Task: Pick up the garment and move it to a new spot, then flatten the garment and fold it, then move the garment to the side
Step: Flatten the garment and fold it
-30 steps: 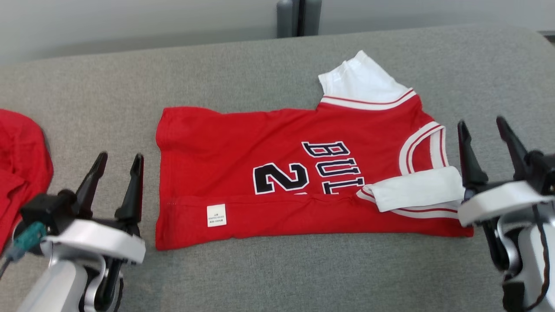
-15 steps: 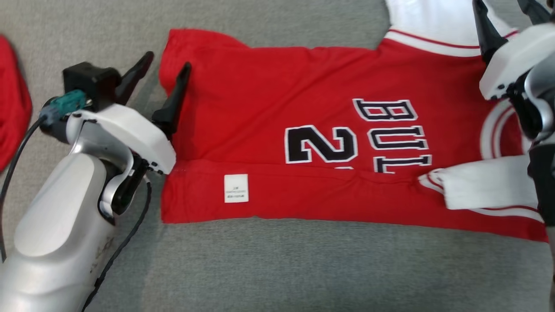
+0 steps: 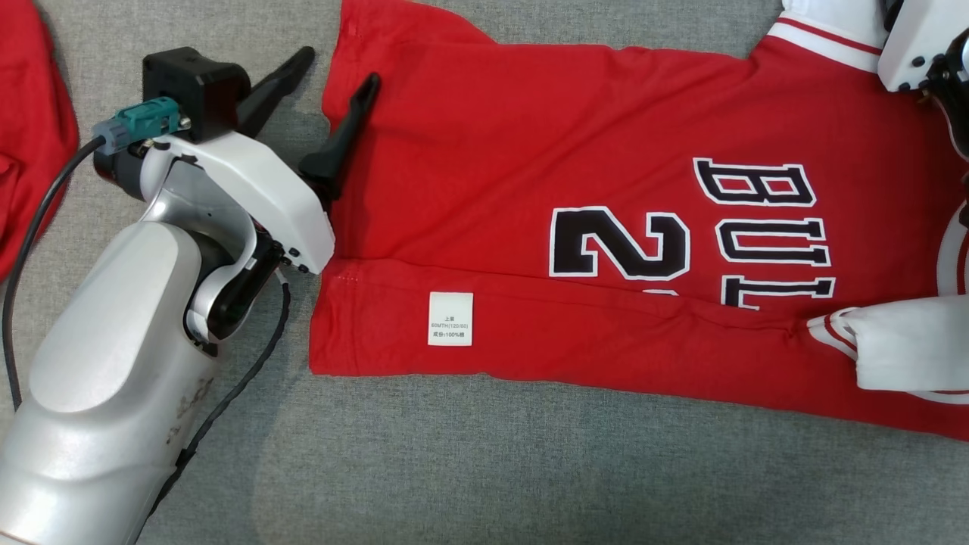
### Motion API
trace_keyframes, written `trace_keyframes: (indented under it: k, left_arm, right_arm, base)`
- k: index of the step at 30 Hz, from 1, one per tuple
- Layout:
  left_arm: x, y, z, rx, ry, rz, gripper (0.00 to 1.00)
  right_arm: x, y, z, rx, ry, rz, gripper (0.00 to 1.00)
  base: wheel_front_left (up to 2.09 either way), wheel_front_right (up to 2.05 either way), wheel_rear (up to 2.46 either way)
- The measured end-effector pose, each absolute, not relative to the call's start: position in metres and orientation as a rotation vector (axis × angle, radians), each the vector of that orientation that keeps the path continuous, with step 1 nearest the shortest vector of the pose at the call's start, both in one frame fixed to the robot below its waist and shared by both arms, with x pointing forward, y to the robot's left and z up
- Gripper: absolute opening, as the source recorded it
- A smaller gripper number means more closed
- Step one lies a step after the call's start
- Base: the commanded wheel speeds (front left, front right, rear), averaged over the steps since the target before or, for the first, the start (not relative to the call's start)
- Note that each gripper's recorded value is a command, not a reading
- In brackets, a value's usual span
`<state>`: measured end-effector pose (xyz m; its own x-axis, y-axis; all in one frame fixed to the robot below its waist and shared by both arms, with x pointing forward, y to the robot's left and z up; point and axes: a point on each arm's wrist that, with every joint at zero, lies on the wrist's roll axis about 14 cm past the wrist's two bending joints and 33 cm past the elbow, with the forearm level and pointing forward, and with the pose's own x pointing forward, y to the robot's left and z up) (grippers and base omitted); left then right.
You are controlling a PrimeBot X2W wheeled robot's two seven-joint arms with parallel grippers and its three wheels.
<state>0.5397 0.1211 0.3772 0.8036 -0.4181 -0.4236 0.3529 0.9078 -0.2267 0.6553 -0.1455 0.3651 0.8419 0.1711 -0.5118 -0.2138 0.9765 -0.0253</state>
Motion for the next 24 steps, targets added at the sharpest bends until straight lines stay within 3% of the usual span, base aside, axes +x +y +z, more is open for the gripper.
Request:
trace_keyframes:
  k: [14,15,16,17,18,24]
  left_arm:
    - [0.545,0.104,0.381,-0.160,0.493,-0.470,1.00]
    - [0.545,0.102,0.380,-0.158,0.502,-0.477,1.00]
    - [0.545,0.101,0.379,-0.160,0.504,-0.480,0.85]
    - [0.546,0.100,0.378,-0.161,0.507,-0.481,0.49]
    - [0.547,0.099,0.377,-0.161,0.513,-0.483,0.00]
    - [0.554,0.098,0.379,-0.159,0.491,-0.482,0.00]
  right_arm:
    - [0.659,-0.141,0.367,-0.108,0.560,0.219,1.00]
    - [0.658,-0.140,0.366,-0.106,0.563,0.222,0.68]
    - [0.658,-0.139,0.366,-0.102,0.565,0.224,0.26]
    - [0.657,-0.138,0.366,-0.103,0.562,0.226,0.00]
    - [0.658,-0.137,0.367,-0.097,0.558,0.227,0.00]
    - [0.660,-0.133,0.379,-0.044,0.495,0.227,0.00]
  base:
    - [0.00,0.00,0.00]
    - [0.00,0.00,0.00]
    - [0.00,0.00,0.00]
    - [0.00,0.00,0.00]
    - [0.00,0.00,0.00]
    - [0.00,0.00,0.00]
